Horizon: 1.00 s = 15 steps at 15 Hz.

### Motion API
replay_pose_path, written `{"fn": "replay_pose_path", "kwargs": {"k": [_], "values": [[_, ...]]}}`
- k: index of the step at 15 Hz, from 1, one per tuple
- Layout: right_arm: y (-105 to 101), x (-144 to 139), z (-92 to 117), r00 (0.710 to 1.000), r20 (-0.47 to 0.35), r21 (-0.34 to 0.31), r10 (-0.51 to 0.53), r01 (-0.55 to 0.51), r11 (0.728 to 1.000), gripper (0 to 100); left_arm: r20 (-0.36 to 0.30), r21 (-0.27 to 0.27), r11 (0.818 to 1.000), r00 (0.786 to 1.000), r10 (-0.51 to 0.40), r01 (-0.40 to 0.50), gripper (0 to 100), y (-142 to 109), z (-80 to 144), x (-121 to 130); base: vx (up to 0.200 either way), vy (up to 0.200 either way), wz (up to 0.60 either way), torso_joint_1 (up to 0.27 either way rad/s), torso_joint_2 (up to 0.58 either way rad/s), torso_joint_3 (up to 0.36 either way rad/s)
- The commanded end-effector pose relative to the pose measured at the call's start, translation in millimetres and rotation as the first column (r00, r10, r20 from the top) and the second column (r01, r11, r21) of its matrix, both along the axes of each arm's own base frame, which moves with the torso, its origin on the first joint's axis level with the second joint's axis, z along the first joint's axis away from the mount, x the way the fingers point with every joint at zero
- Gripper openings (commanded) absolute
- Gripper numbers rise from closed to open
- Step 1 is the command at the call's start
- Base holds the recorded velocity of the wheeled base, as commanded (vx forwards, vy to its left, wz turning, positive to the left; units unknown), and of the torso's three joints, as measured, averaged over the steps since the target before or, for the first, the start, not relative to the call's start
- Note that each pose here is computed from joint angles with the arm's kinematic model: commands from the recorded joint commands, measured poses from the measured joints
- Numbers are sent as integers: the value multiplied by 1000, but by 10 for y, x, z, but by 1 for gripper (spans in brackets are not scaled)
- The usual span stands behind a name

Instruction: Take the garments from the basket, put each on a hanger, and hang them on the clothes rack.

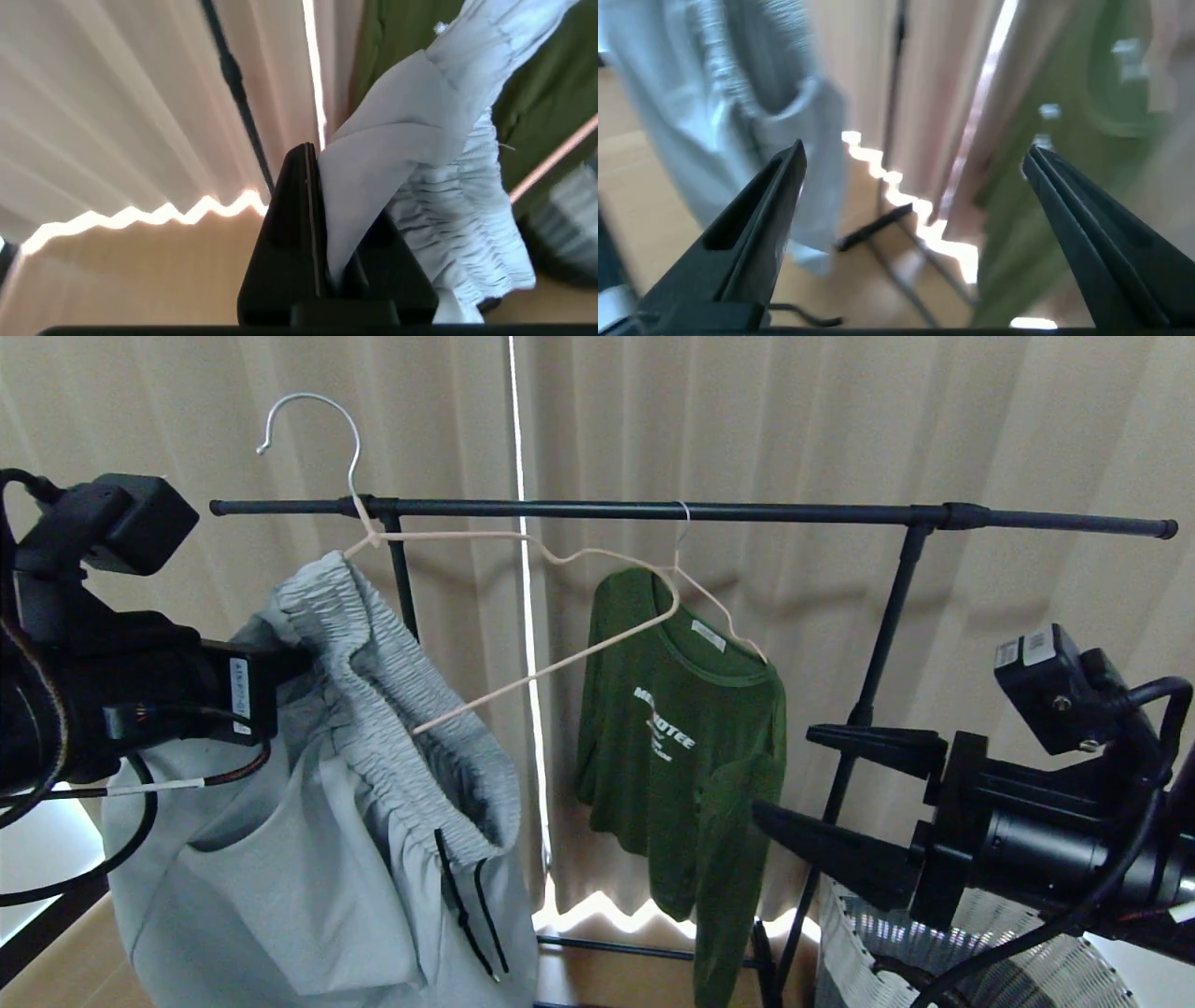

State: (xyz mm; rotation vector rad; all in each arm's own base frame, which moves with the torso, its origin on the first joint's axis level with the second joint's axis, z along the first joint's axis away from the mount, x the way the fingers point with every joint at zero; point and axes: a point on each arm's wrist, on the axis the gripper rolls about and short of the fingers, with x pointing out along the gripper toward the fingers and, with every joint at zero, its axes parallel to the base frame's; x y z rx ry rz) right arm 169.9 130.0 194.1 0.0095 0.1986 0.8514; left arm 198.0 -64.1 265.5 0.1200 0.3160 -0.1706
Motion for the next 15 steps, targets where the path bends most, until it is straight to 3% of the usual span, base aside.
{"fn": "replay_pose_path", "kwargs": {"k": [1,2,7,15], "values": [[143,-19,-65,998,-43,0,45,-45,999,100,7,-47,998,999,-33,33,0,-94,28,-42,0,0,0,0,0,0],[254,-14,-84,996,-69,9,58,-58,998,100,18,-93,992,997,-80,81,0,-194,71,-113,0,0,0,0,0,0],[585,107,-56,997,-44,73,63,-59,996,100,156,-154,966,970,-186,209,0,-407,208,-188,0,0,0,0,0,0],[745,247,-147,997,-40,76,66,-63,995,100,216,-172,933,936,-278,316,0,-608,212,-270,0,0,0,0,0,0]]}}
